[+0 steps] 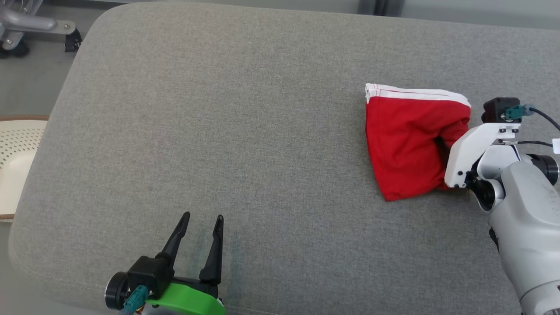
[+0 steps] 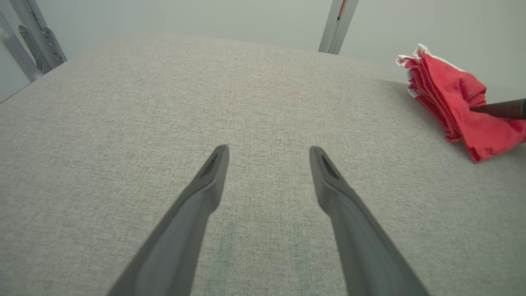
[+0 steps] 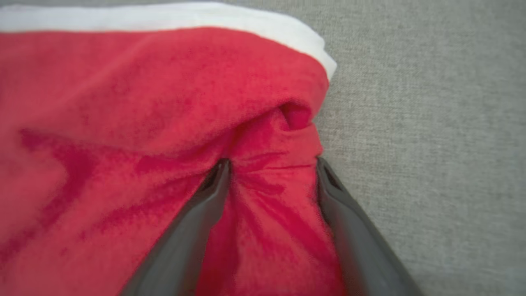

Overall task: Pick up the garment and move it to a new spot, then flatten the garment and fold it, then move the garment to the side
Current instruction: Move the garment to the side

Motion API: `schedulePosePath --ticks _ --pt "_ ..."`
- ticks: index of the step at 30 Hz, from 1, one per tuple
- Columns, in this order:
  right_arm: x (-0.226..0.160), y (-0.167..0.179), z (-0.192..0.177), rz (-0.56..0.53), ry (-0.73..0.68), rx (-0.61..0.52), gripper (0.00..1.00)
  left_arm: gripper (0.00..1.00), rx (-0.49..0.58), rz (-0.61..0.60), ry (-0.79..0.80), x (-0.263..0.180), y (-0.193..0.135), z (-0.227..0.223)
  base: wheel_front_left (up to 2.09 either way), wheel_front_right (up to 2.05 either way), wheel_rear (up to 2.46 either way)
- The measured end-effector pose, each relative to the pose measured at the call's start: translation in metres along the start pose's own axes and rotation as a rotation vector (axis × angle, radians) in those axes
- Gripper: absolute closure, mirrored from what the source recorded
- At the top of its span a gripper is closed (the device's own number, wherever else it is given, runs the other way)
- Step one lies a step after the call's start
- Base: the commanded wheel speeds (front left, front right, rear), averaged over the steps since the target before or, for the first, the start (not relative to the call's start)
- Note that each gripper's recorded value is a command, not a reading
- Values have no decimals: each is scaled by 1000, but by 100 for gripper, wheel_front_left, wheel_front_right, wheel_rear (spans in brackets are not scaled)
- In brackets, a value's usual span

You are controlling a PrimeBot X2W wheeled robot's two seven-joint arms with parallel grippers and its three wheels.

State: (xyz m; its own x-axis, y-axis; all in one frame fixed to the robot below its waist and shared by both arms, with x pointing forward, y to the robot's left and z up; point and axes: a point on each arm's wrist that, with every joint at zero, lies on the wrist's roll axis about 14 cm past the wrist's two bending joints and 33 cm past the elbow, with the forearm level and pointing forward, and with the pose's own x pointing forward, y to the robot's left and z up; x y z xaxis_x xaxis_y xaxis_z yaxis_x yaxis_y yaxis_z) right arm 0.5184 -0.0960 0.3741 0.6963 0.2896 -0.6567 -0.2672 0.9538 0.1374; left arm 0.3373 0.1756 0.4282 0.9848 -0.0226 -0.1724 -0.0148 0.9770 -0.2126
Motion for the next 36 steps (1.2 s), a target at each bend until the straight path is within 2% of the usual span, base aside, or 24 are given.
schedulePosePath --ticks 1,2,8,12,16,21,27,30,36 --pt "2 0 1 3 -10 24 64 0 1 3 2 0 1 -1 0 0 0" --pt "3 0 3 5 -25 47 100 0 3 3 3 1 1 -1 0 0 0" --pt "0 -4 28 4 -129 110 100 0 8 -19 -14 14 -3 5 0 0 0" --pt "-13 -25 46 -35 -203 124 100 0 10 -58 -1 25 -13 0 0 0 0" --pt "-37 -71 46 -131 -246 132 100 0 13 -145 20 38 -39 -8 0 0 0" --pt "-88 -152 51 -316 -322 144 100 0 17 -295 13 61 -86 -9 0 0 0" --pt "-144 -223 51 -503 -383 169 100 0 14 -411 46 71 -124 -23 0 0 0" --pt "-161 -249 55 -573 -398 178 100 0 14 -427 72 74 -127 -33 0 0 0" --pt "-174 -289 37 -693 -344 186 100 0 29 -391 108 78 -109 -46 0 0 0"
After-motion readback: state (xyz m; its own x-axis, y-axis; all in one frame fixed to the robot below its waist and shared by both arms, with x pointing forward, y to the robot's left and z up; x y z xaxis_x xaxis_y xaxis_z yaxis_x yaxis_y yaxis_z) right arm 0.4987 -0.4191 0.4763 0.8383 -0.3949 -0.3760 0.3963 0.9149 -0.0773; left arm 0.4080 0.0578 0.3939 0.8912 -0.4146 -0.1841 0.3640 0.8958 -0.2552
